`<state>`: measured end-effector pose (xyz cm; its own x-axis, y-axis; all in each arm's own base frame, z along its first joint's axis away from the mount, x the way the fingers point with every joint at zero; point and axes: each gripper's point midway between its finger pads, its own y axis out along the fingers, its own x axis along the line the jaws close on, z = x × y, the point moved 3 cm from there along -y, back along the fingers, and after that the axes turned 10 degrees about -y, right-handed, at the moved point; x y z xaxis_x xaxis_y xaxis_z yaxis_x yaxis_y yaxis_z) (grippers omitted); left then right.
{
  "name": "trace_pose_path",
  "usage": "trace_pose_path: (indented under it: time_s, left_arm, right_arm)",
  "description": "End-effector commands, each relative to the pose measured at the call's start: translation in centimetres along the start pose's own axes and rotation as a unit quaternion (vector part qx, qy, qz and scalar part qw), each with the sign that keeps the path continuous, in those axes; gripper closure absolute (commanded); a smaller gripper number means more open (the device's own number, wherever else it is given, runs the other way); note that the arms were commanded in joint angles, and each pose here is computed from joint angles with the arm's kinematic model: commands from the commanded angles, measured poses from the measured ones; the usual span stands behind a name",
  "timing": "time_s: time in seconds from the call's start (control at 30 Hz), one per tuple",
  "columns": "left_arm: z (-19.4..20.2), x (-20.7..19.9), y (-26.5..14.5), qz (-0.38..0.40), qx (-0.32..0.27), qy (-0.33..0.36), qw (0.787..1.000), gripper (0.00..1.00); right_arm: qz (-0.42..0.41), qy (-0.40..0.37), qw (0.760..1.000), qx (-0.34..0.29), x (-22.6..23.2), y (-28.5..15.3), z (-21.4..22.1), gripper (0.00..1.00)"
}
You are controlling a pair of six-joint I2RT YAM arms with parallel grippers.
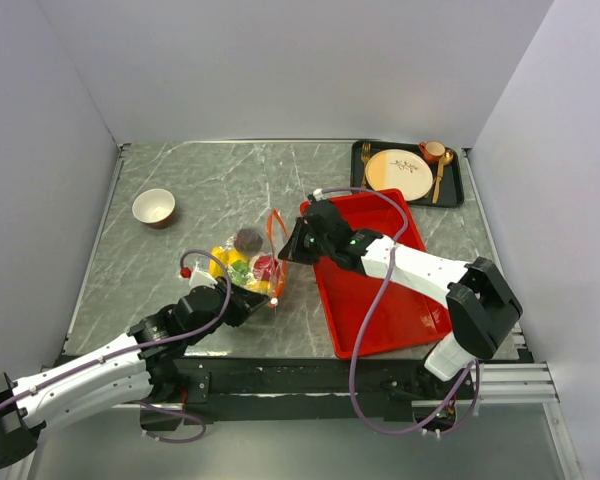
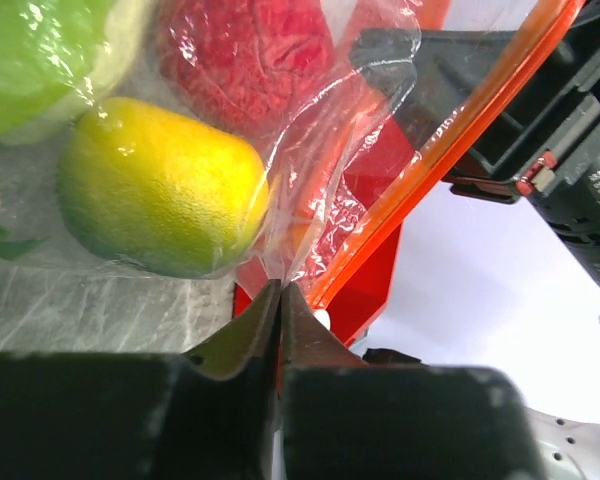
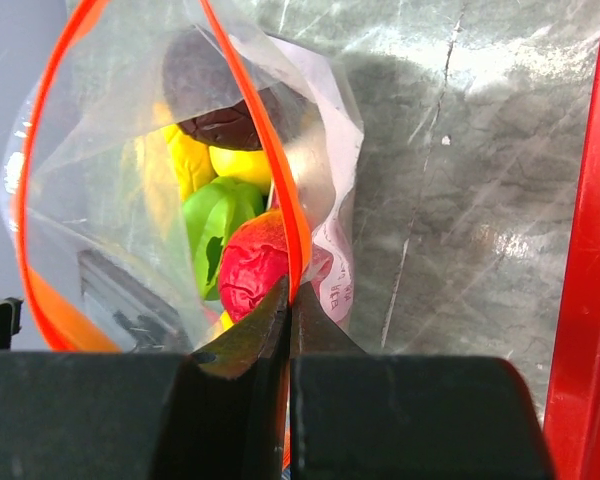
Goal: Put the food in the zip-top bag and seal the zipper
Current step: Adjust the zipper food storage bag at the center of the board.
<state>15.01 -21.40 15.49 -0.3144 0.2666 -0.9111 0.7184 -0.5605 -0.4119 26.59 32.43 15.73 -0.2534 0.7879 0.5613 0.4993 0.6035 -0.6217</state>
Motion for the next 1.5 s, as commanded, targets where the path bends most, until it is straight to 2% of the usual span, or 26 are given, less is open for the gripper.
trace_pose_path:
  time_s: [0.0, 0.4, 0.43, 0.53, 0.57, 0.6, 0.77, 0.93, 1.17, 1.47]
  left_arm:
    - [-0.4, -0.9, -0.1, 0.012, -0.017, -0.004, 1.0, 0.98]
    - [-1.6, -0.5, -1.0, 0.013, -0.046, -0.013, 0.999, 0.99]
    - [-1.7, -0.6, -1.1, 0.015, -0.048, -0.011, 0.999, 0.99]
    - [-2.1, -0.9, -1.4, 0.026, -0.057, -0.011, 0.998, 0.99]
    - [-2.1, -0.9, -1.4, 0.028, -0.057, -0.01, 0.998, 0.99]
    - [-2.1, -1.0, -1.4, 0.031, -0.058, -0.009, 0.998, 0.99]
    - [-2.2, -1.6, -1.1, 0.033, -0.064, 0.0, 0.997, 0.99]
    - [-2.2, -2.4, -1.0, 0.046, -0.065, 0.007, 0.997, 0.99]
    - [-2.0, -2.9, -0.8, 0.051, -0.063, 0.02, 0.996, 0.99]
    - [-1.6, -3.0, -0.5, 0.056, -0.053, 0.027, 0.997, 0.99]
  right_arm:
    - [-0.034, 0.001, 0.999, -0.037, 1.5, -1.7, -1.8, 0.97]
    - [-0.043, -0.012, 0.998, -0.047, 1.9, -2.7, -2.9, 0.95]
    - [-0.051, -0.012, 0.998, -0.047, 2.0, -2.9, -3.1, 0.93]
    - [-0.056, -0.021, 0.998, -0.034, 2.1, -3.2, -3.2, 0.77]
    - [-0.056, -0.022, 0.997, -0.036, 2.3, -3.7, -3.4, 0.63]
    - [-0.055, -0.026, 0.997, -0.038, 2.2, -4.1, -3.4, 0.57]
    - [-0.071, -0.017, 0.996, -0.05, 2.4, -8.1, -2.7, 0.48]
    - [-0.155, 0.01, 0.988, -0.003, 4.2, -10.6, 0.2, 0.5]
    - [-0.193, 0.037, 0.978, 0.071, 5.5, -10.1, 4.2, 0.54]
    - [-0.211, 0.042, 0.97, 0.111, 6.9, -8.5, 6.3, 0.55]
